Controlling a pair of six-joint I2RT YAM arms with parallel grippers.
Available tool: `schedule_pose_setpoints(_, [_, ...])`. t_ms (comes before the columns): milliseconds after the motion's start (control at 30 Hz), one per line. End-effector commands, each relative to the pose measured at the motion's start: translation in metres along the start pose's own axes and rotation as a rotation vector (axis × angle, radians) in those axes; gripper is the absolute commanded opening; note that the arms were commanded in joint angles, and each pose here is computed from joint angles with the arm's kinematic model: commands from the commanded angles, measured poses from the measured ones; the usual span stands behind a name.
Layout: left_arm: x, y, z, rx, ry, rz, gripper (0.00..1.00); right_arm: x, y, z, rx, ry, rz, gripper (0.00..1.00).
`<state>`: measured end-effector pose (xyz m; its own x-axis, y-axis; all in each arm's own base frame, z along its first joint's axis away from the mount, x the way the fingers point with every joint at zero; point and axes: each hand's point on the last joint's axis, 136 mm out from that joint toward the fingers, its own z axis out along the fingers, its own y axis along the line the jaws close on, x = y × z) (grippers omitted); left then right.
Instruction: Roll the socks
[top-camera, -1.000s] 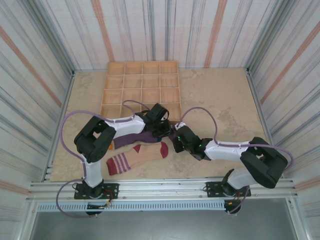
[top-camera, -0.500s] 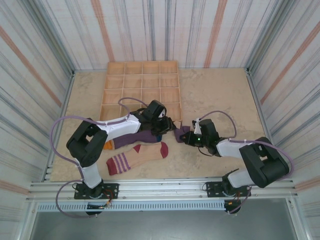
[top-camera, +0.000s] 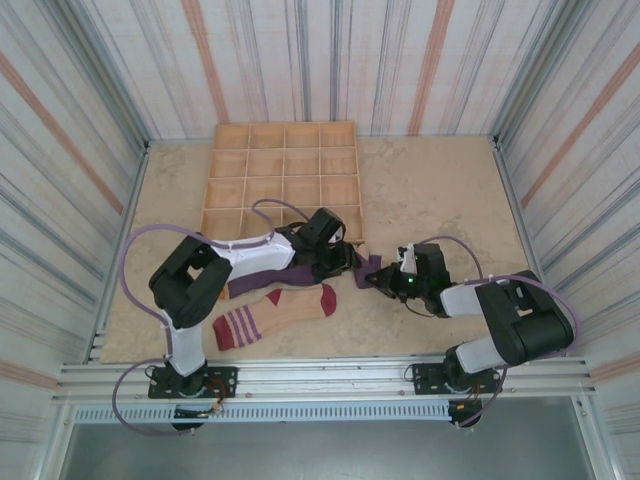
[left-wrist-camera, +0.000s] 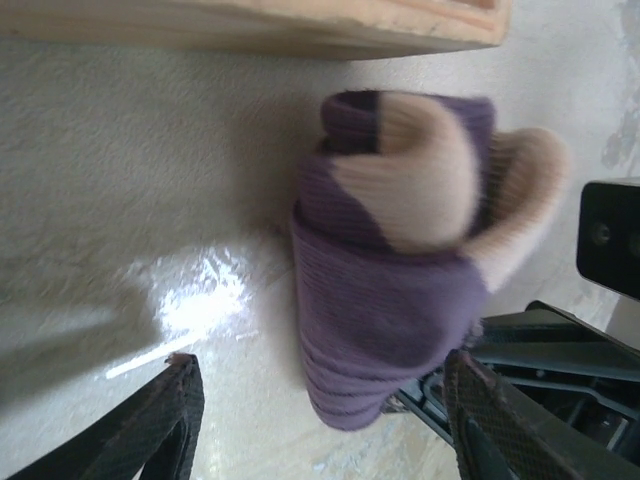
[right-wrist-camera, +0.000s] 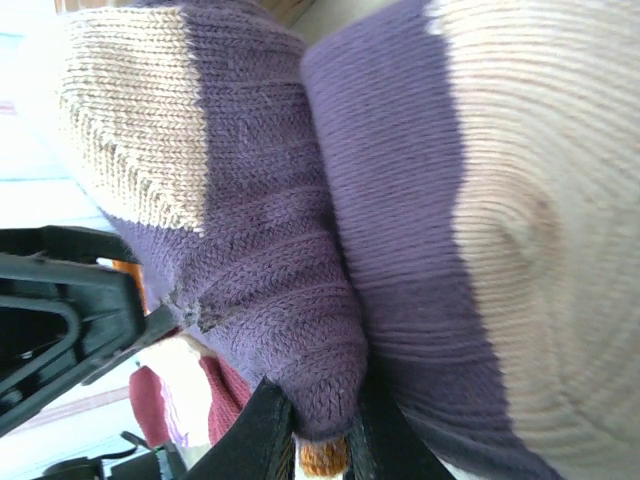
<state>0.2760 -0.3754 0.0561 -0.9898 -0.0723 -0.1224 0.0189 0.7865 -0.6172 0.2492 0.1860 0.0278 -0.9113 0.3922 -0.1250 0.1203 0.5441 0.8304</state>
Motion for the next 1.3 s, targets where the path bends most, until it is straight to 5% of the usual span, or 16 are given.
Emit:
schedule_pose_setpoints(0, [-0.006, -0.011, 0.008, 0.013, -0.013, 0.045, 0.64, 0.049, -0.076, -0.014, 0.262, 0.116, 0.275, 0.0])
schedule_pose_setpoints(400, [-0.006, -0.01, 0.037, -0.032, 0.024, 0.072, 0.57, 0.041, -0.075, -0.02, 0.207, 0.11, 0.32, 0.0])
schedule_pose_setpoints(567, [-0.008, -0.008, 0.045, -0.042, 0.03, 0.073, 0.47, 0.033, -0.067, -0.022, 0.195, 0.105, 0.272, 0.0])
schedule_pose_setpoints(733, [-0.01, -0.006, 0.046, -0.063, 0.026, 0.078, 0.13, 0.019, -0.045, -0.036, 0.208, 0.053, 0.136, 0.21])
schedule_pose_setpoints(833, [-0.013, -0.003, 0.042, -0.077, 0.028, 0.074, 0.03, 0.008, -0.022, -0.052, 0.263, -0.004, -0.017, 0.37])
schedule_pose_setpoints(1033, [-0.02, 0.006, 0.021, -0.085, 0.009, 0.04, 0.0, -0.002, 0.027, -0.074, 0.377, -0.101, -0.375, 0.64])
schedule_pose_setpoints(1267, [-0.013, 0.009, 0.002, -0.104, 0.007, 0.029, 0.0, 0.0, 0.061, -0.057, 0.506, -0.17, -0.727, 0.7])
